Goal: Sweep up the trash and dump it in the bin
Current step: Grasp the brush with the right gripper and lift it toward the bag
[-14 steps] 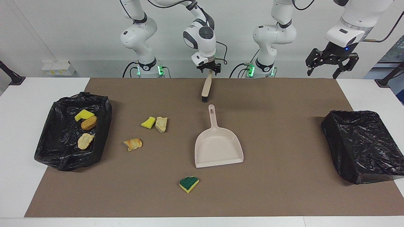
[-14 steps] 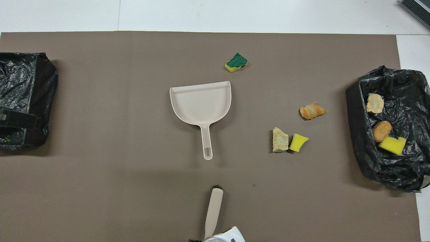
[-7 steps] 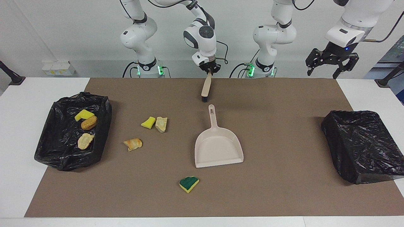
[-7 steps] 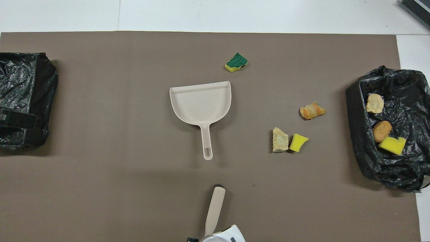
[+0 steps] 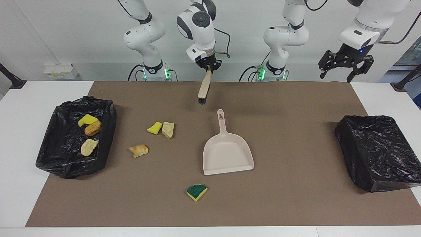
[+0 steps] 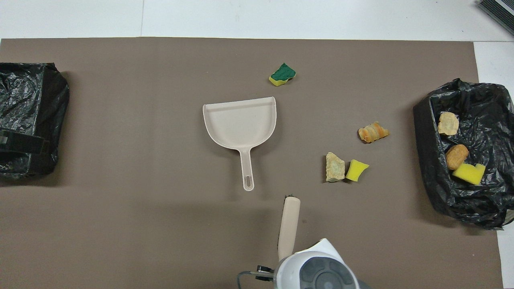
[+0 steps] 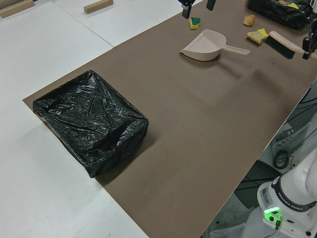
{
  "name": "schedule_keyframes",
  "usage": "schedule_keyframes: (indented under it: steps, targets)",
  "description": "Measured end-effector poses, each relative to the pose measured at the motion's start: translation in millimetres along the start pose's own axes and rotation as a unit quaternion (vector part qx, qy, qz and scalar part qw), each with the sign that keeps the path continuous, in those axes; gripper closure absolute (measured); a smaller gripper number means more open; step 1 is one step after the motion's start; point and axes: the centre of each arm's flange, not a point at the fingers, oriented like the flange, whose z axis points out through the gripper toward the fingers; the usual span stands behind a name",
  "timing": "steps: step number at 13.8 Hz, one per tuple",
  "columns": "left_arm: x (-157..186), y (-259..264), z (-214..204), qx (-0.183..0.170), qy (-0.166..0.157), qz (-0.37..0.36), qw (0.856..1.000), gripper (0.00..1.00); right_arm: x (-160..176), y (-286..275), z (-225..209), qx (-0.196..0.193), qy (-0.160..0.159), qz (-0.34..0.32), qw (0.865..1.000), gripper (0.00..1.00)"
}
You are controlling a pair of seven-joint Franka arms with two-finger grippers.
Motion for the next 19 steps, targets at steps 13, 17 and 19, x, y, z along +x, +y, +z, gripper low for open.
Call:
schedule_keyframes:
  steps: [13,17,19]
  targets:
    - [-5.1,-12.5,-2.5,0.004,-0.002,-0.013,1.000,0.00,196.2,235.3,-40.0,-0.197,-0.005,-0.143,0.970,0.74]
    - [-44.2,-63.5,-13.1,-0.004,-0.036,-0.067,0.997,0.00,253.2,256.3,1.0,-0.263,0.010,-0.178,0.948,0.74]
    - [-42.1,-55.7,-16.2,-0.002,-0.030,-0.059,0.998,0.00,273.9,257.3,19.8,-0.282,0.020,-0.198,0.939,0.74]
